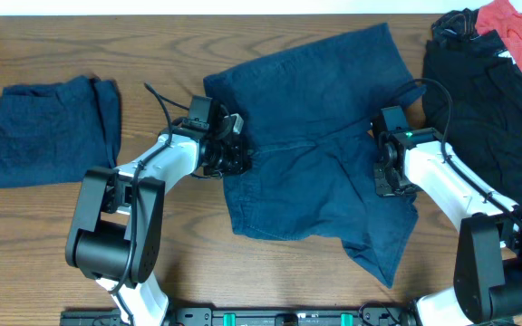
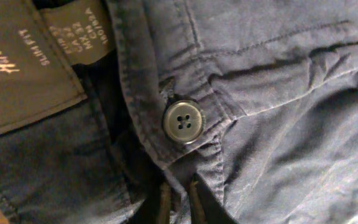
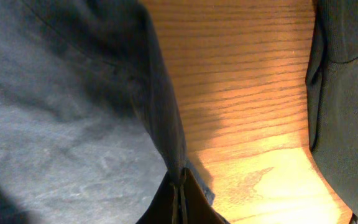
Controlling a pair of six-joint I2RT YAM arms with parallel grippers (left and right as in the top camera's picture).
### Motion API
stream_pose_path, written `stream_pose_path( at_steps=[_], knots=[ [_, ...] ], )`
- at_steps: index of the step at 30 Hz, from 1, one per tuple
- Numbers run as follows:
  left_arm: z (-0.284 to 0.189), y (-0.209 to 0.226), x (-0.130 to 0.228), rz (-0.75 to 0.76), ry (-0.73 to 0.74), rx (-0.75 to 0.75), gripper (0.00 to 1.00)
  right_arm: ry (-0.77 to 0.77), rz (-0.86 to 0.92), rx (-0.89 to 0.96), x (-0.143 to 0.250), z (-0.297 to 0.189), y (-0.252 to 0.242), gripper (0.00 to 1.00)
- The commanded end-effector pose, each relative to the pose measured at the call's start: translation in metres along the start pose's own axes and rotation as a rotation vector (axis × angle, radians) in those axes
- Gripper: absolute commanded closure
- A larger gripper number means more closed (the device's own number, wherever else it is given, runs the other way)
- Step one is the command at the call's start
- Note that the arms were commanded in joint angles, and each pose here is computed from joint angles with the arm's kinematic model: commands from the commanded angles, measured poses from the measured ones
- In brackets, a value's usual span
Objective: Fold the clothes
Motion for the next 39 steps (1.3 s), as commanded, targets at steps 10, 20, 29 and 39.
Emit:
stream_pose_path(
  at_steps=[10, 20, 29, 39],
  knots=[
    [-0.034, 0.014, -0.011, -0.062, -0.085, 0.016, 0.94, -0.015, 0.029, 0.011, -0.003, -0.004, -0.004, 0.99],
    [-0.065, 0.004, -0.015, -0.038, -0.172, 0.026, 0.94, -0.008, 0.328, 0.017, -0.012, 0.009, -0.048, 0.87],
    [-0.066, 0.024, -0.008, -0.1, -0.17, -0.215, 0.94, 0.23, 0.156, -0.451, 0.018, 0.007, -0.045, 0.81],
    [-0.066, 0.025, -0.007, -0.103, -0.167, -0.227, 0.94, 0.365, 0.212, -0.413, 0.041, 0.014, -0.042, 0.75]
  ],
)
Point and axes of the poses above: each gripper's point midway between its finger pads, its own z axis out along the fingers, its own y axis along the line the jaws close on, x = y × z, the point moved 10 cm from there along -z, back along the fingers, and after that the axes turned 1 degree about -z, right-handed, at the moved point
